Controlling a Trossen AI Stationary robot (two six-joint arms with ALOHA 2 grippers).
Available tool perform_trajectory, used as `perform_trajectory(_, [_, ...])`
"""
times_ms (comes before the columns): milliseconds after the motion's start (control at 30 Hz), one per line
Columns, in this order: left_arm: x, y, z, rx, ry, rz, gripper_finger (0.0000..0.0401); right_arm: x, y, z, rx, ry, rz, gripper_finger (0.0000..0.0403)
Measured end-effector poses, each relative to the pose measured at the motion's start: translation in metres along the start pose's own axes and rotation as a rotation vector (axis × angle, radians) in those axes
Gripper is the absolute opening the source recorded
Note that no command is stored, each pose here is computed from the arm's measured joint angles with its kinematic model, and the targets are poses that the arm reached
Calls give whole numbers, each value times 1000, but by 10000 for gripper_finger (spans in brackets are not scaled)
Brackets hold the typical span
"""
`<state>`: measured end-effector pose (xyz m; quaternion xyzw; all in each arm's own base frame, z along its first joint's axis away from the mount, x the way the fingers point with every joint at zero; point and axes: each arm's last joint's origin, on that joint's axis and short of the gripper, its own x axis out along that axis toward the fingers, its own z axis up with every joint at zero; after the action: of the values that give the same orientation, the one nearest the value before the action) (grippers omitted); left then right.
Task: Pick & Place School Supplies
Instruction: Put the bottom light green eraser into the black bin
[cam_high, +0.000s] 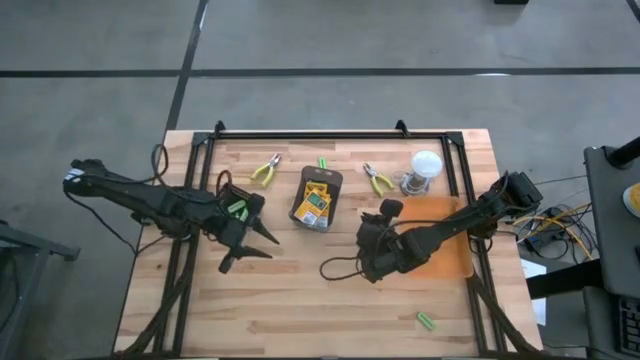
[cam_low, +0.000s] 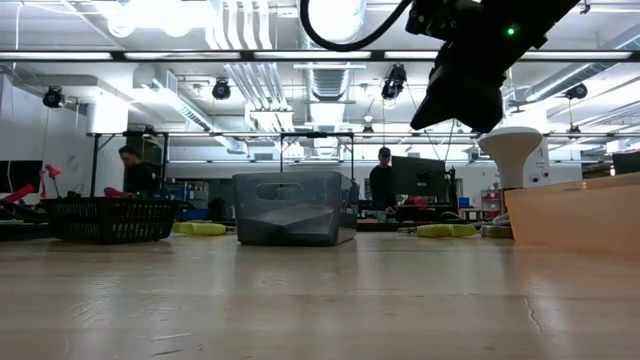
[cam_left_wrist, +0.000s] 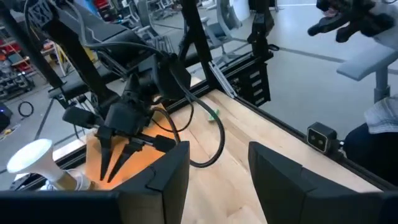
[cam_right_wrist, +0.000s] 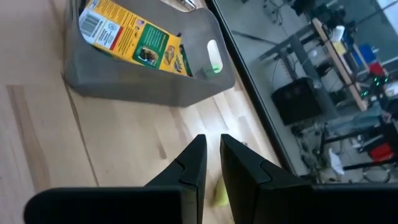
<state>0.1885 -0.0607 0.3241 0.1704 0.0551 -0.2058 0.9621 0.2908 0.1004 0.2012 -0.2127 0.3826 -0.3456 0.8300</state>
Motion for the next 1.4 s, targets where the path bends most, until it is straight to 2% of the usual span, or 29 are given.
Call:
perform_trajectory(300, [-6,-7,-7,12,-47,-125,170,0,1,2,-6,-11,6,43])
perform_trajectory(467, [-5,-11,-13,27,-56,-206,170,-1,7,16,175,-96,50,43])
perform_trajectory(533, [-5,-11,-13,18,-56,-207,170,-2,10,24,253,-126,118,43])
perform_trajectory(700, [-5,-11,-12,-53,-56,-196,170,-6,19,32,227,-122,386,43])
perform_trajectory(767, [-5,-11,-12,-90,-53,-196,170,-7,22,31,217,-85,513,43])
perform_trajectory(900, [-5,-11,-11,-106,-54,-195,170,-11,28,30,358,43,750,43])
perform_trajectory(1033, [-5,-11,-11,-106,-54,-195,170,-14,32,27,467,186,912,43])
perform_trajectory(1133, [-5,-11,-11,-119,-53,-194,170,-14,36,23,599,322,958,43])
perform_trajectory(1267, [-5,-11,-11,-154,-49,-195,170,-23,41,16,710,521,1013,43])
perform_trajectory(1400, [-5,-11,-11,-187,-46,-196,170,-46,47,9,788,595,996,43])
